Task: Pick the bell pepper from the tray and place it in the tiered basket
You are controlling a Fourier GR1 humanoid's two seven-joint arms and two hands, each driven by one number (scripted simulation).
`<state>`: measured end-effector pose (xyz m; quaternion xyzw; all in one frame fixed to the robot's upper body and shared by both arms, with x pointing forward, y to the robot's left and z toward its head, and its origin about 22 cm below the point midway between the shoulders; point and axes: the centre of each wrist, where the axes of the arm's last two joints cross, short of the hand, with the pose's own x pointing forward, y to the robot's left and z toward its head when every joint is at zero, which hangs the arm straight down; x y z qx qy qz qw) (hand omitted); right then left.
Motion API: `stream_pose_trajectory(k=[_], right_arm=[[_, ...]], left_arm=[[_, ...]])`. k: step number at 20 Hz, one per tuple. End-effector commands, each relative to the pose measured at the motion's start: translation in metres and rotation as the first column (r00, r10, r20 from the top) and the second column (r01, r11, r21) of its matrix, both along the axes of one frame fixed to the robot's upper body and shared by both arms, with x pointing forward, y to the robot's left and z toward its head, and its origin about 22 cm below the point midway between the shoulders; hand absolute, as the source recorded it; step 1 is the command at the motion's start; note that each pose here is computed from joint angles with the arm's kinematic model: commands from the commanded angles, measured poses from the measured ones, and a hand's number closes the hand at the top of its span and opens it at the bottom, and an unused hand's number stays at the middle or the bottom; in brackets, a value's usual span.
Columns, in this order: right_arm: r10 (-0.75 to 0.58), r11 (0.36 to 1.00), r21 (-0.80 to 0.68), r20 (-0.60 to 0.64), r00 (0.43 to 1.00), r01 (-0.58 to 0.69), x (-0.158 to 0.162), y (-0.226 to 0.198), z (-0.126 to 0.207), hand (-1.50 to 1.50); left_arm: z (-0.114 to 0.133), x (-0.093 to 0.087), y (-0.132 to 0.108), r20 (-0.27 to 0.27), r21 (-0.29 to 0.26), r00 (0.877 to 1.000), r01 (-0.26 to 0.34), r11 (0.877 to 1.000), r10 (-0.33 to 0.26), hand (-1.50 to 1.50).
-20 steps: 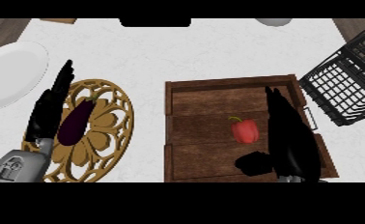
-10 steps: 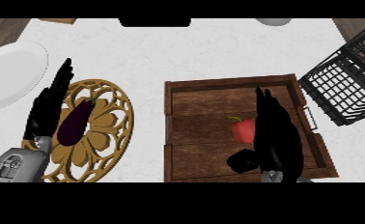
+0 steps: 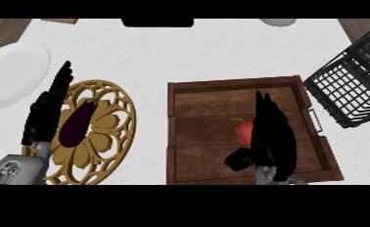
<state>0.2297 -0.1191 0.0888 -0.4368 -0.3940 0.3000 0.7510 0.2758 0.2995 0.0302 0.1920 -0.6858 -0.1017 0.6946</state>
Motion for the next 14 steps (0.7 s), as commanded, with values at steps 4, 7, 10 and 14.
stream_pose_trajectory(k=[4, 7, 10, 14], right_arm=[[-0.110, 0.994, -0.034, -0.100, 0.989, 0.107, 0.006, 0.013, -0.009, -1.50], [-0.100, 0.995, -0.027, -0.122, 0.987, 0.097, 0.004, 0.004, -0.022, -1.50], [-0.095, 0.995, -0.012, -0.163, 0.982, 0.095, 0.012, -0.014, -0.019, -1.50], [-0.094, 0.995, 0.025, -0.178, 0.980, 0.100, 0.035, -0.004, -0.032, -1.50]], left_arm=[[-0.003, 0.009, 0.004, 0.007, -0.002, 1.000, -0.006, 1.000, 0.006, 0.00], [-0.009, -0.009, 0.010, 0.001, 0.001, 1.000, 0.005, 1.000, -0.005, 0.00], [0.000, -0.010, -0.007, 0.011, 0.015, 1.000, 0.005, 1.000, -0.005, 0.00], [0.005, -0.008, 0.013, 0.008, 0.017, 1.000, 0.012, 1.000, -0.012, 0.00]])
